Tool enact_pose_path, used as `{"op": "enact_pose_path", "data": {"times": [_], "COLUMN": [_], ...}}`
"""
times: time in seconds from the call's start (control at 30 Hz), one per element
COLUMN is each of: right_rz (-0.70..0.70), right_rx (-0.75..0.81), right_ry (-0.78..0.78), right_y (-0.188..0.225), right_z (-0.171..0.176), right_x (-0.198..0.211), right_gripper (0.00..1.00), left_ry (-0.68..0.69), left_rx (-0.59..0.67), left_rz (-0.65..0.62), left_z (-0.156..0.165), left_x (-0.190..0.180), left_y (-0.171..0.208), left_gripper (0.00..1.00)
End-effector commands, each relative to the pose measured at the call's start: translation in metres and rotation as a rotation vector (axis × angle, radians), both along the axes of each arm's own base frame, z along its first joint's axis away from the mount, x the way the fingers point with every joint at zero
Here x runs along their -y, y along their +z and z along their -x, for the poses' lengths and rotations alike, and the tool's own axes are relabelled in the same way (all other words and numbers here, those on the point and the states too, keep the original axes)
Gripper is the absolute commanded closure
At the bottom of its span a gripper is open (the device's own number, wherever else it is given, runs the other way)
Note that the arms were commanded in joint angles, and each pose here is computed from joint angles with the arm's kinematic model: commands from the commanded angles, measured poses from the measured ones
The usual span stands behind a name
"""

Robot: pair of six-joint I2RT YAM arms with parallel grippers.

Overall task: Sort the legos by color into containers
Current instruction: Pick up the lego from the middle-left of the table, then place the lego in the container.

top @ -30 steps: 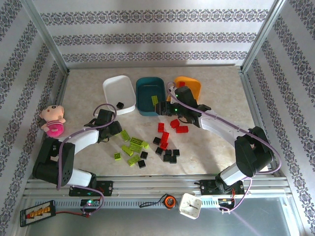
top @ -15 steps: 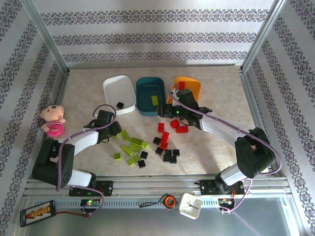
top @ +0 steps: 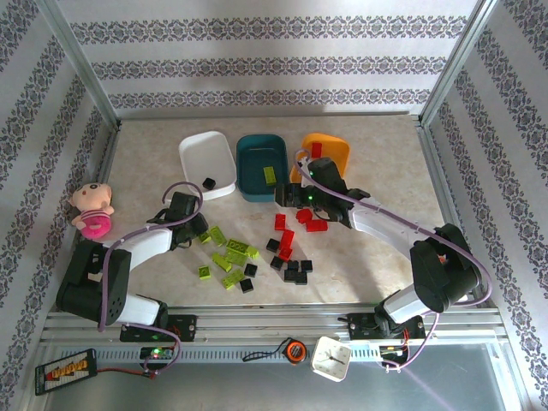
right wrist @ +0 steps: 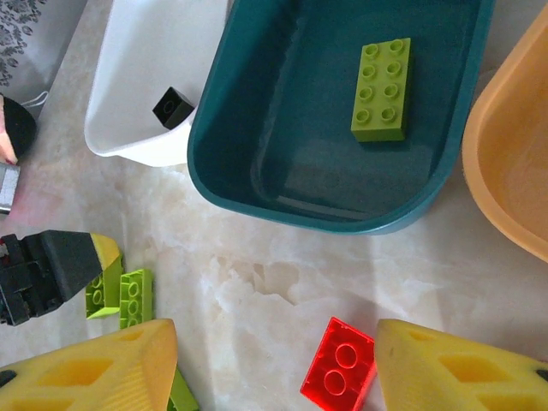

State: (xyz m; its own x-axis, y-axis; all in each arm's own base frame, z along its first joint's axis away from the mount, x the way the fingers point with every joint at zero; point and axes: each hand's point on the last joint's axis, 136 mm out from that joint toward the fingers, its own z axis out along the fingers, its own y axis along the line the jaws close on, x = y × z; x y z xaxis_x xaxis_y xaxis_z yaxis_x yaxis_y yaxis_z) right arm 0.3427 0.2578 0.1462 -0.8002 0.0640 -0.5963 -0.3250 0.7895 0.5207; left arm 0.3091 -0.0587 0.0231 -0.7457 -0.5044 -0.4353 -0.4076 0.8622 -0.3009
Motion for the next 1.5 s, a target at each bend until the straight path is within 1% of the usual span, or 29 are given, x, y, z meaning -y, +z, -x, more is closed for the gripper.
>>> {"op": "enact_pose_path", "data": {"times": [0.0, 0.1, 0.27, 0.37, 0.5, 0.63, 0.73, 0.83, 0.87, 0.93, 1.03, 1.1, 1.23, 1.33, 1.4, 1.47], "right_rz": [-0.017, -0.022, -0.026, -0.028, -0.022, -0.016, -0.01, -0.004, -0.006, -0.005, -0.001, -0.005, -0.009, 0.01, 0.018, 0.023], "right_rx": [0.033, 0.044, 0.054, 0.052, 0.039, 0.029, 0.029, 0.031, 0.03, 0.027, 0.006, -0.009, -0.047, -0.066, -0.072, -0.075], "right_ry": [-0.048, -0.072, -0.11, -0.132, -0.144, -0.158, -0.169, -0.179, -0.18, -0.182, -0.172, -0.164, -0.127, -0.108, -0.104, -0.101], "right_y": [0.01, 0.015, 0.018, 0.015, 0.008, 0.005, 0.005, 0.005, 0.005, 0.003, -0.003, -0.006, -0.017, -0.026, -0.03, -0.033], "right_z": [-0.006, -0.006, -0.003, 0.001, 0.008, 0.015, 0.021, 0.026, 0.028, 0.032, 0.037, 0.039, 0.048, 0.053, 0.056, 0.057], "right_x": [0.01, 0.018, 0.035, 0.045, 0.053, 0.061, 0.068, 0.074, 0.075, 0.077, 0.077, 0.076, 0.069, 0.065, 0.064, 0.063], "right_gripper": [0.38, 0.38, 0.38, 0.38, 0.37, 0.38, 0.37, 0.37, 0.37, 0.35, 0.33, 0.33, 0.33, 0.33, 0.33, 0.34], "left_ry": [-0.059, -0.082, -0.161, -0.213, -0.28, -0.329, -0.336, -0.347, -0.351, -0.357, -0.363, -0.368, -0.39, -0.418, -0.431, -0.42], "left_rx": [-0.012, 0.021, 0.125, 0.189, 0.235, 0.228, 0.207, 0.176, 0.171, 0.165, 0.179, 0.204, 0.27, 0.315, 0.315, 0.299], "left_rz": [0.073, 0.093, 0.109, 0.115, 0.12, 0.05, -0.011, -0.069, -0.075, -0.081, -0.063, -0.042, 0.008, 0.063, 0.078, 0.089], "left_z": [0.005, -0.002, -0.029, -0.057, -0.104, -0.151, -0.181, -0.201, -0.206, -0.215, -0.22, -0.22, -0.206, -0.176, -0.148, -0.115], "left_x": [0.022, 0.032, 0.062, 0.084, 0.118, 0.146, 0.152, 0.155, 0.157, 0.161, 0.167, 0.17, 0.176, 0.178, 0.175, 0.164], "left_y": [0.005, 0.023, 0.077, 0.11, 0.137, 0.137, 0.129, 0.117, 0.115, 0.114, 0.12, 0.133, 0.168, 0.189, 0.187, 0.179], "left_gripper": [0.69, 0.71, 0.73, 0.73, 0.73, 0.73, 0.72, 0.71, 0.68, 0.57, 0.43, 0.35, 0.28, 0.24, 0.22, 0.2]}}
